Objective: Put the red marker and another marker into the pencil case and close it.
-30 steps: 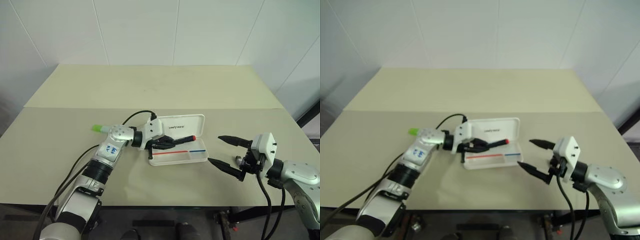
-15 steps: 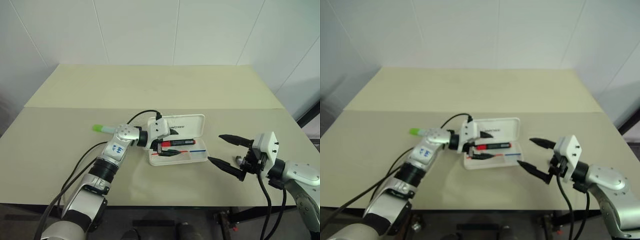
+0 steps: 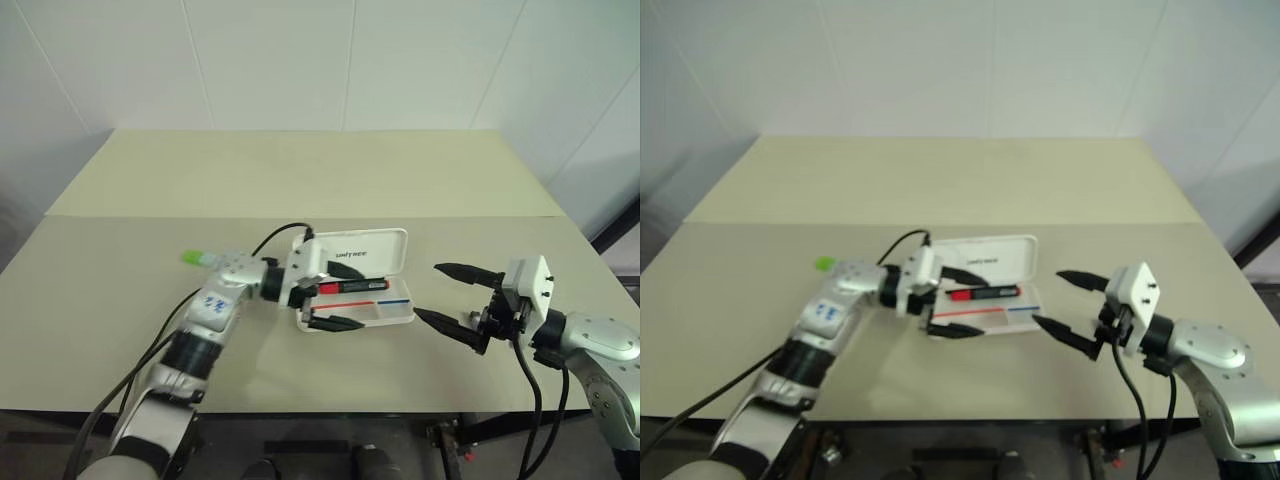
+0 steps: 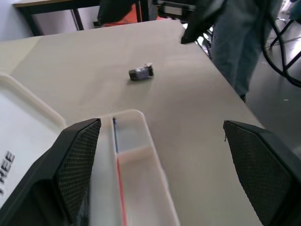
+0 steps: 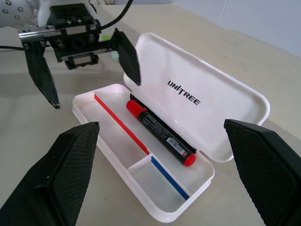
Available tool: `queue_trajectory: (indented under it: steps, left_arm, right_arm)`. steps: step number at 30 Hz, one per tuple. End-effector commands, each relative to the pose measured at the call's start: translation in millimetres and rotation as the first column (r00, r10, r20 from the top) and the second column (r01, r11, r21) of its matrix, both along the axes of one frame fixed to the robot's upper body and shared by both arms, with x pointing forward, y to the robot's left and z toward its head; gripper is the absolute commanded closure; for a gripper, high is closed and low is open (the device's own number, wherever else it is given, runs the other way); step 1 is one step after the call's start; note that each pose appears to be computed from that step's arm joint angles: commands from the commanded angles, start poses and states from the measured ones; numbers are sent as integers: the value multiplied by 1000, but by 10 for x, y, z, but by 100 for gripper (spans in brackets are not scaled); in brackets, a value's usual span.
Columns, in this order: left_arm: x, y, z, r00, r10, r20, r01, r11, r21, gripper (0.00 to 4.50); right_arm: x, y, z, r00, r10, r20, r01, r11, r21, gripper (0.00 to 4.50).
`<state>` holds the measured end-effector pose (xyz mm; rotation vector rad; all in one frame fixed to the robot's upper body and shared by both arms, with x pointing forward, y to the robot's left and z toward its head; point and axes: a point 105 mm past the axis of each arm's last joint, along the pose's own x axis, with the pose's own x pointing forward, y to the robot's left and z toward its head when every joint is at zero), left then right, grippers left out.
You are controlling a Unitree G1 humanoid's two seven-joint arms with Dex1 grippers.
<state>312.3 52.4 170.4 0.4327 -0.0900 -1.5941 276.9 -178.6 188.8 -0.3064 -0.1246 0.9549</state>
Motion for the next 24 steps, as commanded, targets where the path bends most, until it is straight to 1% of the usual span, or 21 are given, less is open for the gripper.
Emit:
queue_trajectory:
  steps: [1, 4, 6, 10, 13, 15, 24]
  left_arm:
    - [-85, 211, 197, 998, -1, 61, 4, 999, -38, 3]
    - [-110, 484, 237, 996, 43, 76, -42, 999, -17, 3]
    - [-120, 565, 252, 995, 58, 81, -58, 998, -8, 3]
    - [-103, 856, 291, 986, 130, 106, -134, 991, 29, 3]
    - [-80, 1190, 330, 971, 204, 125, -215, 974, 78, 3]
    - [-65, 1340, 327, 963, 231, 141, -248, 961, 119, 3]
    - [155, 1937, 360, 911, 335, 240, -391, 888, 242, 3]
  right_arm:
    - [3, 23, 74, 999, 34, 42, -33, 999, -9, 0]
    - [31, 40, 78, 998, 50, 42, -50, 999, -11, 0]
    - [40, 44, 78, 998, 55, 42, -55, 998, -11, 0]
    - [60, 75, 70, 997, 72, 38, -72, 997, -9, 0]
    - [77, 103, 66, 996, 85, 35, -85, 996, -7, 0]
    - [85, 111, 68, 995, 90, 34, -89, 996, -7, 0]
    - [130, 142, 76, 994, 102, 38, -102, 995, -5, 0]
